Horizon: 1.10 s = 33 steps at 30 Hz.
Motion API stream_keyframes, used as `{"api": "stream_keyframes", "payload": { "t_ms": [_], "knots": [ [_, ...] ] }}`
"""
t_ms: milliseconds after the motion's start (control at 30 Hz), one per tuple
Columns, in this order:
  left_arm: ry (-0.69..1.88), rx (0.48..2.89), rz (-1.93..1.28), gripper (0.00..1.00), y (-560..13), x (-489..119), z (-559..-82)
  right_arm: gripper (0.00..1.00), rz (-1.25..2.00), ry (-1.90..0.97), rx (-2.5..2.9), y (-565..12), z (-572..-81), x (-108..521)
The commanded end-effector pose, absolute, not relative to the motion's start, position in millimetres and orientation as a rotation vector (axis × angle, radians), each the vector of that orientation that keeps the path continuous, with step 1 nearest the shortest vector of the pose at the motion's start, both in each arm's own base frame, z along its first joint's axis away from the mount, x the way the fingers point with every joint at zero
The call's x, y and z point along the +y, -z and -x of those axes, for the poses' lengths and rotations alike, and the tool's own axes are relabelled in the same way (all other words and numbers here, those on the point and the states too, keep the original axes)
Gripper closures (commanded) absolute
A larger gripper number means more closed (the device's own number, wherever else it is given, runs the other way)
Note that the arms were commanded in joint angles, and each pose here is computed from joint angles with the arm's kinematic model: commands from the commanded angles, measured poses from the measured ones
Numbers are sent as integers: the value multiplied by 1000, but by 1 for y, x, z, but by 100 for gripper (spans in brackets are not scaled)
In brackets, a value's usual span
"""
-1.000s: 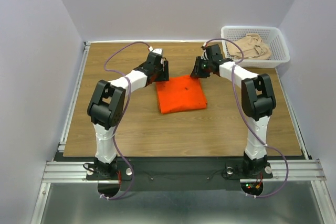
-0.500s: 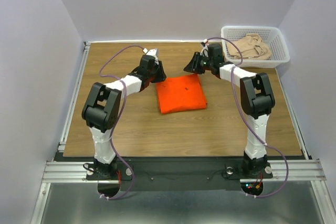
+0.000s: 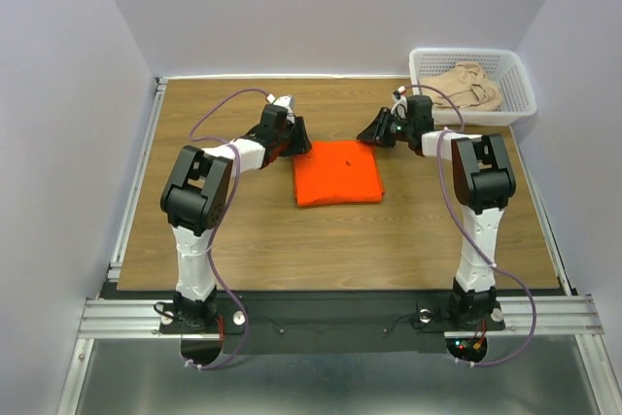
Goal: Fold and stack the t-shirts
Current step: Fold the tshirt
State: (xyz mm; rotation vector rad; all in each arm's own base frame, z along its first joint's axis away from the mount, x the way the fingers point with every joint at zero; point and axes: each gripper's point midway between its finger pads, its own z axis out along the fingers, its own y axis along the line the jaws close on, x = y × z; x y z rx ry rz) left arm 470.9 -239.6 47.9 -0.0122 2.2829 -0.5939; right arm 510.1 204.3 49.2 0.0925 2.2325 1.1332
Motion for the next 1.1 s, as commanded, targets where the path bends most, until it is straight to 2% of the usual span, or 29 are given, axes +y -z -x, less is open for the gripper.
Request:
{"api": "stream_keyframes", "payload": {
  "t_ms": [0,67,200,267,333,467,667,767,867,1067],
  "knots": [
    [614,2118,-13,34,-127,-235,-478,66,50,-1149,2041,-139,-506,204],
    [642,2082,-3,28,-152,-234,-464,66,73,-1216,2035,-152,-491,210],
    [703,2048,-6,26,-180,-237,-428,66,138,-1347,2047,-169,-449,232],
    [730,2069,-7,29,-176,-241,-407,66,188,-1407,2064,-170,-424,250],
    [785,2071,-49,38,-184,-257,-381,66,221,-1479,2081,-167,-401,263],
    [805,2167,-82,52,-149,-271,-339,69,295,-1582,2110,-163,-360,295],
    [758,2273,-73,66,-96,-266,-319,75,302,-1635,2189,-122,-335,316],
    [720,2350,-85,72,-65,-262,-314,81,301,-1664,2249,-88,-327,317],
    [694,2427,-73,73,-35,-259,-306,89,272,-1656,2330,-51,-317,312],
    [613,2529,12,78,2,-241,-291,96,197,-1597,2423,-10,-306,296]
  ]
}}
